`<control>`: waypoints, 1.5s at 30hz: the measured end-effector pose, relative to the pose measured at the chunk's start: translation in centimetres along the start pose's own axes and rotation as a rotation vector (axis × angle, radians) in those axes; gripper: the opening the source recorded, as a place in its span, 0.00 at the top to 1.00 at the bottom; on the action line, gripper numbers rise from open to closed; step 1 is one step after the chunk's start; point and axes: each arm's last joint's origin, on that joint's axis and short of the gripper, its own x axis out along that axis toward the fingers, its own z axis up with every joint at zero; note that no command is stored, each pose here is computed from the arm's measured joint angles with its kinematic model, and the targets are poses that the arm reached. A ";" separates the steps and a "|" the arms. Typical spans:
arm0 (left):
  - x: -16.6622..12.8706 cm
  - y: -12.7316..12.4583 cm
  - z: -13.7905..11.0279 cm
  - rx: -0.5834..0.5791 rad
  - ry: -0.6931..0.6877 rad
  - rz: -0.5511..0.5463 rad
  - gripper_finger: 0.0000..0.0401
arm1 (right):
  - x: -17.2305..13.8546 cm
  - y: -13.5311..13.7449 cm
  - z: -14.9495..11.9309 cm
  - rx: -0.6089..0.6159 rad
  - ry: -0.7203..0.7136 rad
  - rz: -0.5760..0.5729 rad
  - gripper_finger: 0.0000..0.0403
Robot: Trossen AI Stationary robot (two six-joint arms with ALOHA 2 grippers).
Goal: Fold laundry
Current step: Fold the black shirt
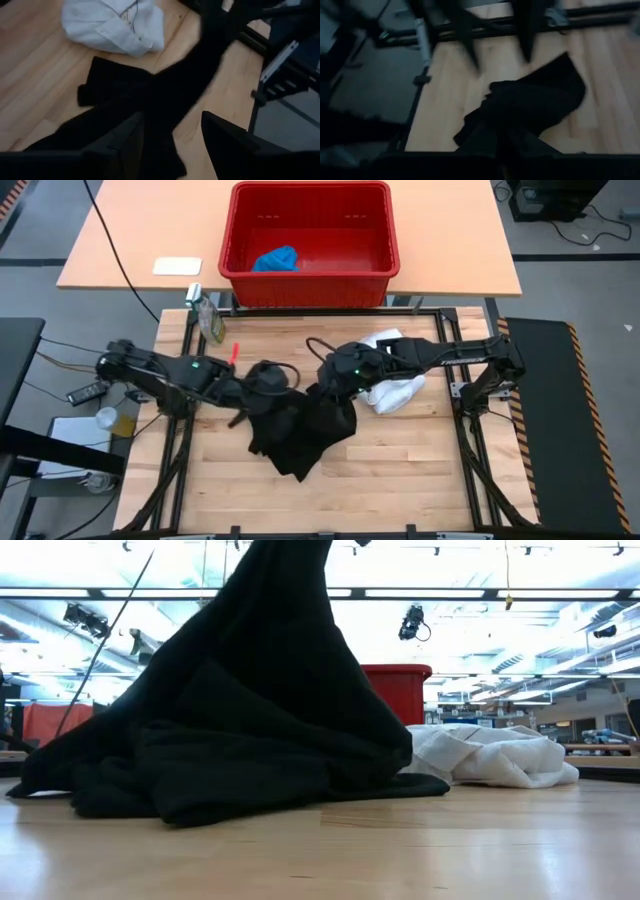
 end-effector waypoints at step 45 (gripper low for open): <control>10.4 -4.6 -12.2 0.231 -0.163 0.626 0.62 | -0.1 -0.9 0.0 0.255 -0.047 -0.200 0.97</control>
